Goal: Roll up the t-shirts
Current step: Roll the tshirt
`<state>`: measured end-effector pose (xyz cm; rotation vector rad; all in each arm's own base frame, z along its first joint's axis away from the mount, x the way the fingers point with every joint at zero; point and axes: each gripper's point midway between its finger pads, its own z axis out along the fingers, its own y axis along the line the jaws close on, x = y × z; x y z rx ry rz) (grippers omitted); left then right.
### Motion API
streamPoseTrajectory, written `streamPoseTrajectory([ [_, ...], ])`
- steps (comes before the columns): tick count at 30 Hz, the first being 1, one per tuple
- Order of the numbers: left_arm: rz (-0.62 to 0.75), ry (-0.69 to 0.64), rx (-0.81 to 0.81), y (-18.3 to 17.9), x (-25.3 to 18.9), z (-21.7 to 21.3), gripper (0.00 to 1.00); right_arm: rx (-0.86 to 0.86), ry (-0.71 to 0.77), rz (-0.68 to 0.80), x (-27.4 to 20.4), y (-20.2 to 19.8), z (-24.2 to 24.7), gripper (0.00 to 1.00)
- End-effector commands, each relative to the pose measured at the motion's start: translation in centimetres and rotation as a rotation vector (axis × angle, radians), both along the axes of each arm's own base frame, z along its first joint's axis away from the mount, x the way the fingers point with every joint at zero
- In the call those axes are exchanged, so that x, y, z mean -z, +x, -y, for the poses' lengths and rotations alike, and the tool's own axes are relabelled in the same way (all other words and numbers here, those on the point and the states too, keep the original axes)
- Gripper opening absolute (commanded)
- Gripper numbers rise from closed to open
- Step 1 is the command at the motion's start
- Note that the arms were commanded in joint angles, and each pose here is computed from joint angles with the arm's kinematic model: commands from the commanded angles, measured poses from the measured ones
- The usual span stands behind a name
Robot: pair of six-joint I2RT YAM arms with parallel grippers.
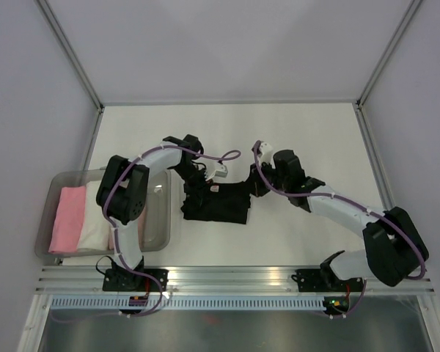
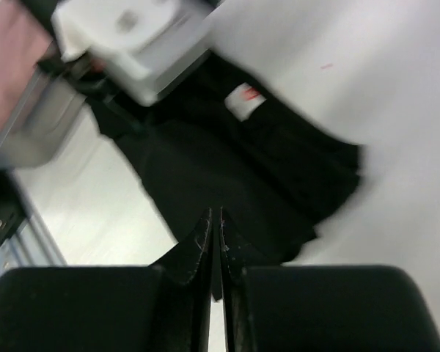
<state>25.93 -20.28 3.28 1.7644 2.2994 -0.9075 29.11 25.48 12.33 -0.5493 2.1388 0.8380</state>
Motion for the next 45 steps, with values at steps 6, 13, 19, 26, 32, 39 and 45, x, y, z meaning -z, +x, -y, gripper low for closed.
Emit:
streamPoseTrajectory([
  [6,0.038,-0.003,0.053,1.4,-1.4,0.0,0.45,-0.117,0.125,-0.081,3.0,-2.9,-5.6,0.08],
  [13,0.077,0.057,0.088,2.7,-1.9,-2.2,0.49,-0.069,0.128,-0.174,6.1,-2.0,-5.4,0.07],
  [19,0.147,0.128,0.107,5.0,-1.1,-4.6,0.48,-0.021,0.114,-0.212,8.0,-1.1,-4.0,0.06],
  [26,0.188,0.138,0.05,7.0,-0.4,-4.4,0.49,-0.022,0.109,-0.223,8.4,-0.9,-3.9,0.06],
  [32,0.29,0.11,-0.042,10.7,-1.7,-4.4,0.49,-0.015,0.102,-0.22,8.4,-0.7,-3.4,0.06],
  [39,0.511,-0.032,0.057,10.7,-8.9,-2.4,0.51,-0.017,0.096,-0.21,7.6,-0.1,-3.5,0.06],
  [45,0.746,-0.005,0.367,5.6,-7.9,-1.8,0.62,0.001,0.096,-0.211,7.8,-0.1,-3.2,0.06],
])
